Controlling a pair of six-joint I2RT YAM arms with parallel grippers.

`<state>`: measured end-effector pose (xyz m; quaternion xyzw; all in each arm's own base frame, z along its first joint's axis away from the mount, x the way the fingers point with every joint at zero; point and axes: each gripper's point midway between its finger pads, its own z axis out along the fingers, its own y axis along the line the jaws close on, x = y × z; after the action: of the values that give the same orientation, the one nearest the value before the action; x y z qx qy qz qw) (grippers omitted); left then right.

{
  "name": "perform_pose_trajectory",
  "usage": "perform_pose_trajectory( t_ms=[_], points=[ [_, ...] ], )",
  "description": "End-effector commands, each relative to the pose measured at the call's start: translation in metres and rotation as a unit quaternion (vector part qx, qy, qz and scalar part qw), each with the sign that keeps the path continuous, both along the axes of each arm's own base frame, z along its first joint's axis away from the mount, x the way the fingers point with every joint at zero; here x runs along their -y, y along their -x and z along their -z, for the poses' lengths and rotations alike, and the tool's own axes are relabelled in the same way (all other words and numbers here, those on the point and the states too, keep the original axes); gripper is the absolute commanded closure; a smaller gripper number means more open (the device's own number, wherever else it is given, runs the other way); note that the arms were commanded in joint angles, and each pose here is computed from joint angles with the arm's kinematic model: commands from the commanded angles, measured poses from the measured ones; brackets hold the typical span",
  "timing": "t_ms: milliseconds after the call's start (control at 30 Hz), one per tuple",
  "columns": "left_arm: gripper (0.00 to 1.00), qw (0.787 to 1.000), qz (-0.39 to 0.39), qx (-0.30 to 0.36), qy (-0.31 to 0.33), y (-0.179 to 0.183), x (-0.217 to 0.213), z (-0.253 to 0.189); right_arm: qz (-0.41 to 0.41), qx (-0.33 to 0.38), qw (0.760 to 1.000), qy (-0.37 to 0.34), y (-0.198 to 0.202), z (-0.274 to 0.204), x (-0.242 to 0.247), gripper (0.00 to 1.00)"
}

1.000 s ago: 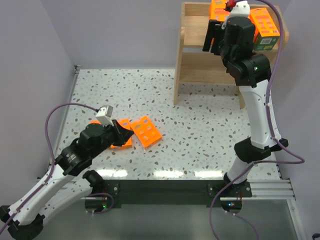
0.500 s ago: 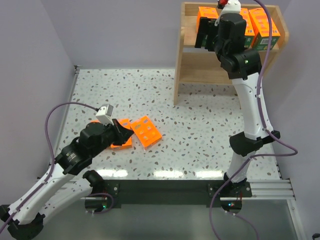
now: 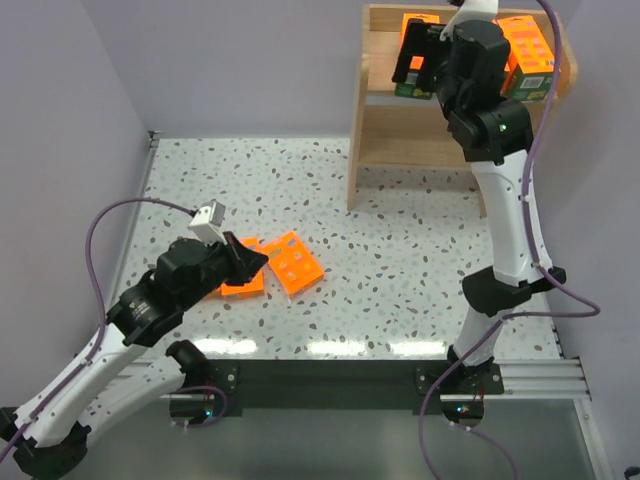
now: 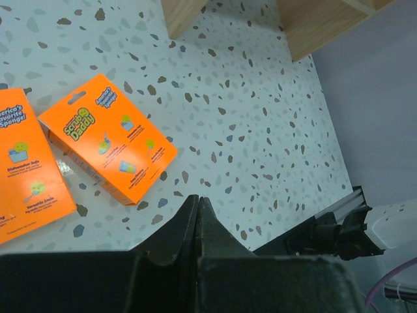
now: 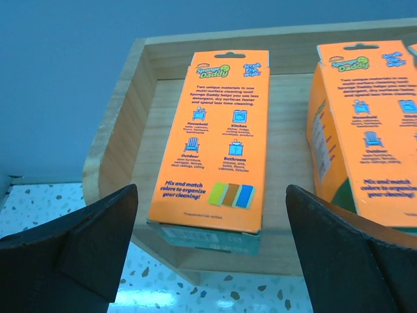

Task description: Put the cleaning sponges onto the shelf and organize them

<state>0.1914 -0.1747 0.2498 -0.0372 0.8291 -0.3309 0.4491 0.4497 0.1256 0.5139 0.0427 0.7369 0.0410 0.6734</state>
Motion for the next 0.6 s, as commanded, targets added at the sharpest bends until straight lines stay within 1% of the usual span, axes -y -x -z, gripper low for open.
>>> perform_pose_trajectory(
  t_ms=[0,33,67,100,133,167,200,233,267,300,333,400,567],
  points=[
    [1.0,0.999,0.003,0.031,0.012,-0.004,0.002,-0.03,0.001,0.116,0.992,-0.052,0.065,-0.088,0.029,0.01],
    [1.0,0.999,0.005,0.033,0.014,-0.004,0.003,-0.033,0.004,0.116,0.992,-0.055,0.071,-0.089,0.033,0.01],
    [1.0,0.999,0.009,0.037,0.018,-0.005,0.005,-0.038,0.011,0.098,0.994,-0.05,0.074,-0.078,0.036,0.03],
    [1.0,0.999,0.012,0.04,0.02,-0.005,0.007,-0.041,0.02,0.103,0.993,-0.058,0.09,-0.083,0.046,0.09],
    [1.0,0.999,0.015,0.043,0.022,-0.006,0.008,-0.043,0.034,0.099,0.993,-0.059,0.098,-0.08,0.054,0.14],
    [1.0,0.998,0.021,0.045,0.024,-0.007,0.012,-0.046,0.046,0.072,0.995,-0.05,0.098,-0.061,0.057,0.34],
    [1.0,0.998,0.022,0.046,0.026,-0.008,0.013,-0.048,0.056,0.063,0.995,-0.055,0.102,-0.054,0.062,0.48],
    [1.0,0.998,0.024,0.046,0.026,-0.009,0.015,-0.047,0.074,0.068,0.993,-0.062,0.118,-0.056,0.074,0.64],
    [1.0,0.998,0.03,0.047,0.028,-0.01,0.019,-0.049,0.082,0.041,0.994,-0.054,0.117,-0.036,0.076,0.8],
    [1.0,0.998,0.033,0.048,0.029,-0.011,0.021,-0.048,0.089,0.035,0.994,-0.058,0.121,-0.031,0.079,1.0],
    [1.0,0.998,0.034,0.049,0.029,-0.012,0.022,-0.048,0.094,0.032,0.993,-0.057,0.127,-0.028,0.083,1.0],
    [1.0,0.998,0.042,0.046,0.03,-0.014,0.027,-0.046,0.094,0.015,0.995,-0.042,0.123,-0.013,0.083,1.0],
    [1.0,0.997,0.052,0.042,0.03,-0.014,0.033,-0.042,0.079,0.004,0.996,-0.032,0.1,-0.005,0.083,1.0]
  ],
)
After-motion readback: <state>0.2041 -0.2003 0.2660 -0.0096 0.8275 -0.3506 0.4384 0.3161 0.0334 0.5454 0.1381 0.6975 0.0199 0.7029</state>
